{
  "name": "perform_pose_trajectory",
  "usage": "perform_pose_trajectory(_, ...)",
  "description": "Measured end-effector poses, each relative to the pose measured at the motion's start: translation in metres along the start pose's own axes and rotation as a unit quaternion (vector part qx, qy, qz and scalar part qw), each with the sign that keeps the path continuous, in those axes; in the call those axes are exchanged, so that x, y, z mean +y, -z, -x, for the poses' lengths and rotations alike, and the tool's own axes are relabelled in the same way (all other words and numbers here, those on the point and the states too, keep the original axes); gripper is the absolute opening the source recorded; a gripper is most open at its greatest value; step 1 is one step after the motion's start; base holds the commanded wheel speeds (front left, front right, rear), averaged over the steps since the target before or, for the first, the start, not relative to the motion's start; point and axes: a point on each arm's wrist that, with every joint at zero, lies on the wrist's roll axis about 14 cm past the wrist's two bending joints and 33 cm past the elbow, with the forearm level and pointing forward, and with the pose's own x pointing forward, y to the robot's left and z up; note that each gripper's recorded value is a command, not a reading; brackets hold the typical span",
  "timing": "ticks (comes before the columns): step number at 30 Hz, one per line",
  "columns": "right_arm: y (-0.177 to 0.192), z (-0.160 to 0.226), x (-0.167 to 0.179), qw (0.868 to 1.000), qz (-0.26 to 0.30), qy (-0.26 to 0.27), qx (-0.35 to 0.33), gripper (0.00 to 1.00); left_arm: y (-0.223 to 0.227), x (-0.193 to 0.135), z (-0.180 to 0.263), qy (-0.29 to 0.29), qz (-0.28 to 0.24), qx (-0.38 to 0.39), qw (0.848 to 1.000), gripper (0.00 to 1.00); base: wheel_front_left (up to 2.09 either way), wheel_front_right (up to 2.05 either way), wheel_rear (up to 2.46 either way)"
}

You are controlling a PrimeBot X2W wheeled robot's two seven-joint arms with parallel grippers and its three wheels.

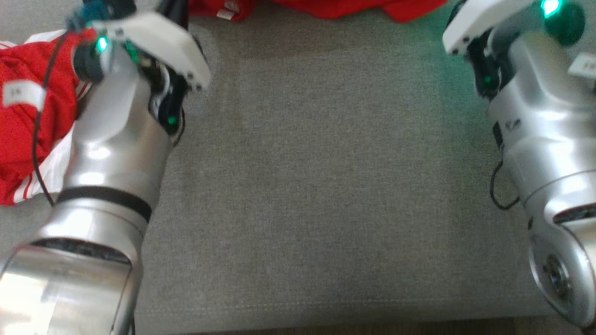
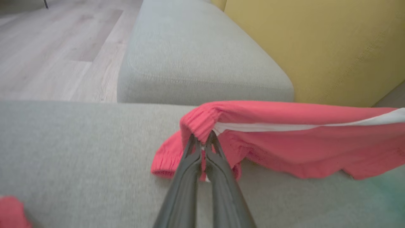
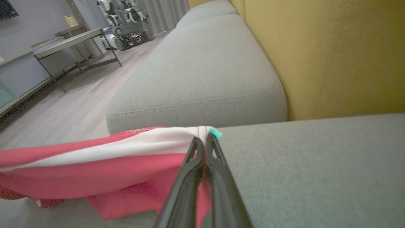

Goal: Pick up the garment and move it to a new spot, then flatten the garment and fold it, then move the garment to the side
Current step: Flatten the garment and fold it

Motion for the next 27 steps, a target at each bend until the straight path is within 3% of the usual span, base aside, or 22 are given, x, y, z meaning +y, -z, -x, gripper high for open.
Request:
perform_pose_trajectory(10, 0.029, 0.032, 0.012, 1.0, -0.017, -0.012, -0.002, 0.0, 0.002, -0.012, 0.029, 0.005, 0.004, -0.02, 1.0, 0.0, 0.0, 0.0, 0.0)
perform_pose_trajectory(18, 0.085, 0.101, 0.012, 0.998, -0.064, -0.006, 0.021, 0.0, 0.065, -0.029, 0.106, 0.007, 0.03, 0.015, 0.999, 0.0, 0.0, 0.0, 0.0)
perform_pose_trajectory(27, 0.107, 0.168, 0.004, 0.995, -0.094, 0.009, 0.001, 0.0, 0.092, -0.048, 0.164, 0.009, 0.048, 0.021, 0.999, 0.0, 0.0, 0.0, 0.0)
